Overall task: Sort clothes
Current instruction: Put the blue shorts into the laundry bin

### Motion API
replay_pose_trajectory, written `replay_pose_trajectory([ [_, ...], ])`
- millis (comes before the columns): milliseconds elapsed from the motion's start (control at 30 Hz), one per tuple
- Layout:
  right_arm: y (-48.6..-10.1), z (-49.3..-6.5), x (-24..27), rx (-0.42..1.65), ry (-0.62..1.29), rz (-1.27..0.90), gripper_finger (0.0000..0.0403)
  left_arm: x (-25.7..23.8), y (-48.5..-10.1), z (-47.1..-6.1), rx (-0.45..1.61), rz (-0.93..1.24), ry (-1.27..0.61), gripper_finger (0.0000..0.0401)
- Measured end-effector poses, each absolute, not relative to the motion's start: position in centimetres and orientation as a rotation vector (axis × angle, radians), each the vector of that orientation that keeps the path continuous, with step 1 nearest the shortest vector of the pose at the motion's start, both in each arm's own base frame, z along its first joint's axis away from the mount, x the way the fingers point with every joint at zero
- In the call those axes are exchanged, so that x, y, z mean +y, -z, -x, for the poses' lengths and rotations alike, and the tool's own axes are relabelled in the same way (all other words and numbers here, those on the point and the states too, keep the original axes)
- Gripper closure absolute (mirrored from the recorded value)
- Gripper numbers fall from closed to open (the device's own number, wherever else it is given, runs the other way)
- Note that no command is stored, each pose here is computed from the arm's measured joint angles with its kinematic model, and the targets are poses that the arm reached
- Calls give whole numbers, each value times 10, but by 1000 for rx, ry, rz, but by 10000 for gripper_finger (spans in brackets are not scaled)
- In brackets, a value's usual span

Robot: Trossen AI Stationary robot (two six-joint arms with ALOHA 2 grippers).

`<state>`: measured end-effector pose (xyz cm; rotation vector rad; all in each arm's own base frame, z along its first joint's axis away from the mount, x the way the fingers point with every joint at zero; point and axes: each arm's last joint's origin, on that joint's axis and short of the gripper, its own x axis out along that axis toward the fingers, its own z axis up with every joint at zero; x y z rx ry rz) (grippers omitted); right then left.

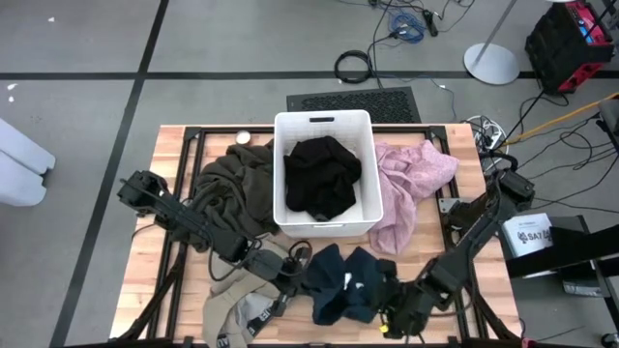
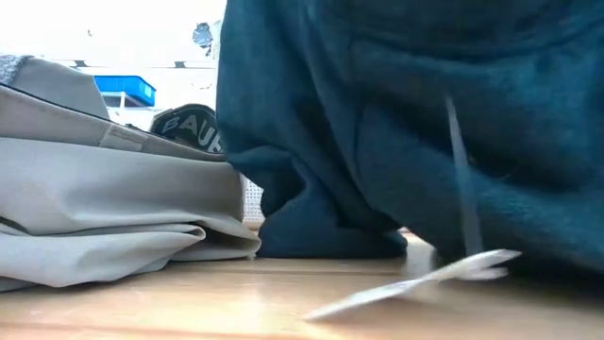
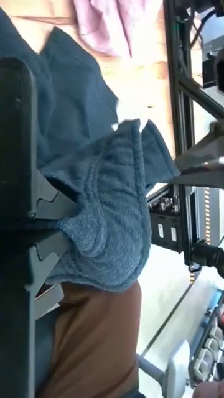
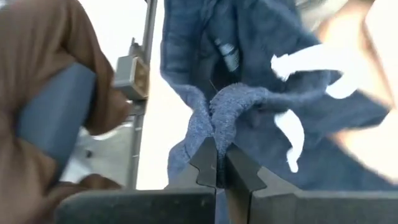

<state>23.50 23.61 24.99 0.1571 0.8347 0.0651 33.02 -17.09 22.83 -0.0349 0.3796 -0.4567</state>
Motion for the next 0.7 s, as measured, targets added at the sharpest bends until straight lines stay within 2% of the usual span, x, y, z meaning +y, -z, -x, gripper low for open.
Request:
replay_pose_trajectory([
  [300, -246, -267, 211, 841, -53, -180, 403, -162, -193, -353, 461, 132, 311, 401],
  [400, -235, -279, 214, 857, -100, -194, 402, -165, -176, -362, 502, 132, 294, 401],
  [567, -205, -295, 217, 893, -73, -162, 401, -170, -160, -375, 528, 122, 275, 401],
  [700, -186, -304, 214, 928, -43, -137, 379, -172, -153, -380, 549, 147, 264, 391],
])
